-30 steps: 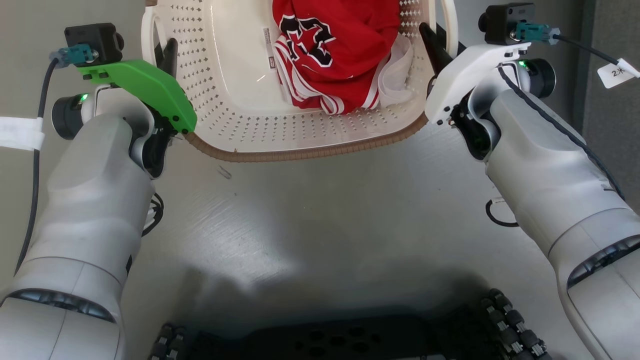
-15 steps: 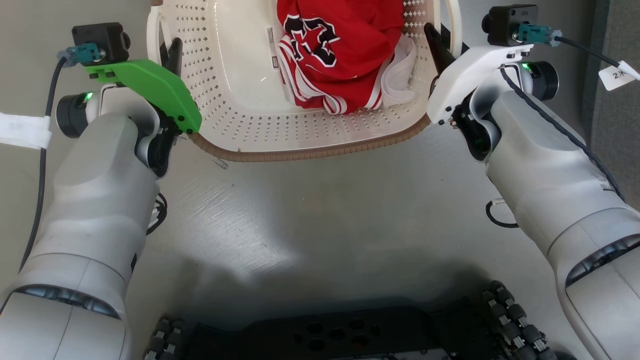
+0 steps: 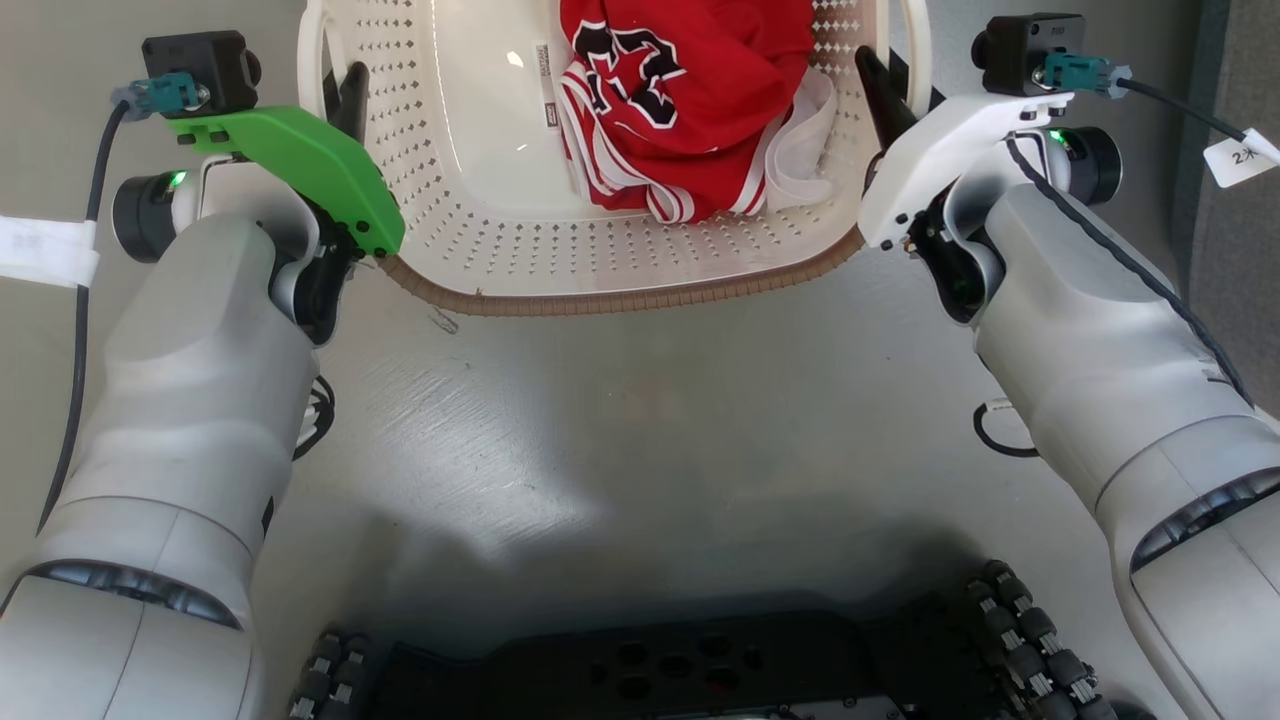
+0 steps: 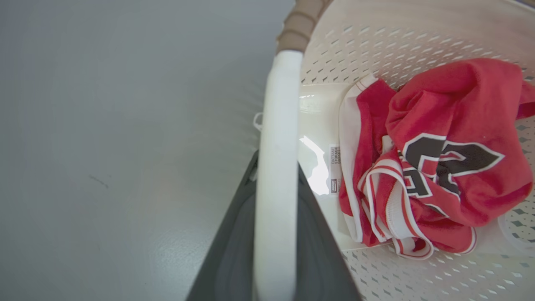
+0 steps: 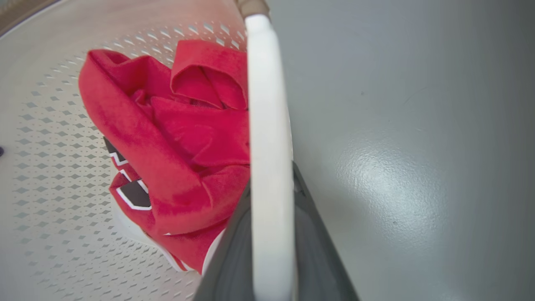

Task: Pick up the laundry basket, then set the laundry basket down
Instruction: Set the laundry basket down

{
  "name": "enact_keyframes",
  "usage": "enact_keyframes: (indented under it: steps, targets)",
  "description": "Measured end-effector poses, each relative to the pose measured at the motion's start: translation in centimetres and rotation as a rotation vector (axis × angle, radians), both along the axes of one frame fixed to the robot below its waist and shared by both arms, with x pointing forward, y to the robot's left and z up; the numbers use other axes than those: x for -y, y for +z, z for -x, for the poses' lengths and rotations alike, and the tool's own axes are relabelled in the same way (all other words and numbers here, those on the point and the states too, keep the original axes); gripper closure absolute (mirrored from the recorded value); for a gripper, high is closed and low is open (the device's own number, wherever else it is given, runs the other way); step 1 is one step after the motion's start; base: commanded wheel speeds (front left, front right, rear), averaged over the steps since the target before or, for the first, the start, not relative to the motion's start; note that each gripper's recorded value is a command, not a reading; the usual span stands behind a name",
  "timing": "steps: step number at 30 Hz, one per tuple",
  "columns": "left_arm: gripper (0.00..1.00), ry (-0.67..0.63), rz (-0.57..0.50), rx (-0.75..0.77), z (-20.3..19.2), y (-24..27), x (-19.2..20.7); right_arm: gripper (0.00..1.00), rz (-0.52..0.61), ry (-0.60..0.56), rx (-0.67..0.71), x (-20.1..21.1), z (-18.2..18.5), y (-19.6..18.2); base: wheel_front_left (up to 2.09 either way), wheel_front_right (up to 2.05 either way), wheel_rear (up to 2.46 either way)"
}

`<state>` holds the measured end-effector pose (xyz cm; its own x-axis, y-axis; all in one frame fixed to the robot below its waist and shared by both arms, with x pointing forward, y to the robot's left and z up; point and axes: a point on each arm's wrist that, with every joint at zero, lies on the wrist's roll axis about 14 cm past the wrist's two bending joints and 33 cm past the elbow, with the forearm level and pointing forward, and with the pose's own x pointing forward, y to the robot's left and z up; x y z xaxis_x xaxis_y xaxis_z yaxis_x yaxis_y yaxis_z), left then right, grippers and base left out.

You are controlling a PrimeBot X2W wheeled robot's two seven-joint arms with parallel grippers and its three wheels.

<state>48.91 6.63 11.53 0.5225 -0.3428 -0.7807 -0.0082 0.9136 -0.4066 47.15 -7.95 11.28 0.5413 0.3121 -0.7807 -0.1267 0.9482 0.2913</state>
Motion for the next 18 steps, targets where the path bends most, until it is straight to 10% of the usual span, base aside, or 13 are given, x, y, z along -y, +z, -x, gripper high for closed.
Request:
enact_keyframes:
  steps: [11,12,13,18]
  targets:
    - [1.0,-0.005,-0.002,0.003,-0.1,0.1,0.1,0.89,-0.004,-0.006,0.0,-0.1,-0.2,0.0,0.0,0.0,0.0]
    - [0.6,-0.005,-0.002,0.003,-0.1,0.1,0.1,0.0,-0.004,-0.006,0.0,-0.1,-0.2,0.0,0.0,0.0,0.0]
    - [0.02,-0.014,-0.004,0.004,-0.1,0.1,0.1,0.0,-0.005,-0.008,0.002,-0.1,-0.4,0.1,0.0,0.0,0.0]
    - [0.0,-0.009,-0.031,-0.004,-0.1,-0.1,-1.1,0.0,0.018,-0.008,0.024,1.1,-1.2,0.3,0.0,0.0,0.0]
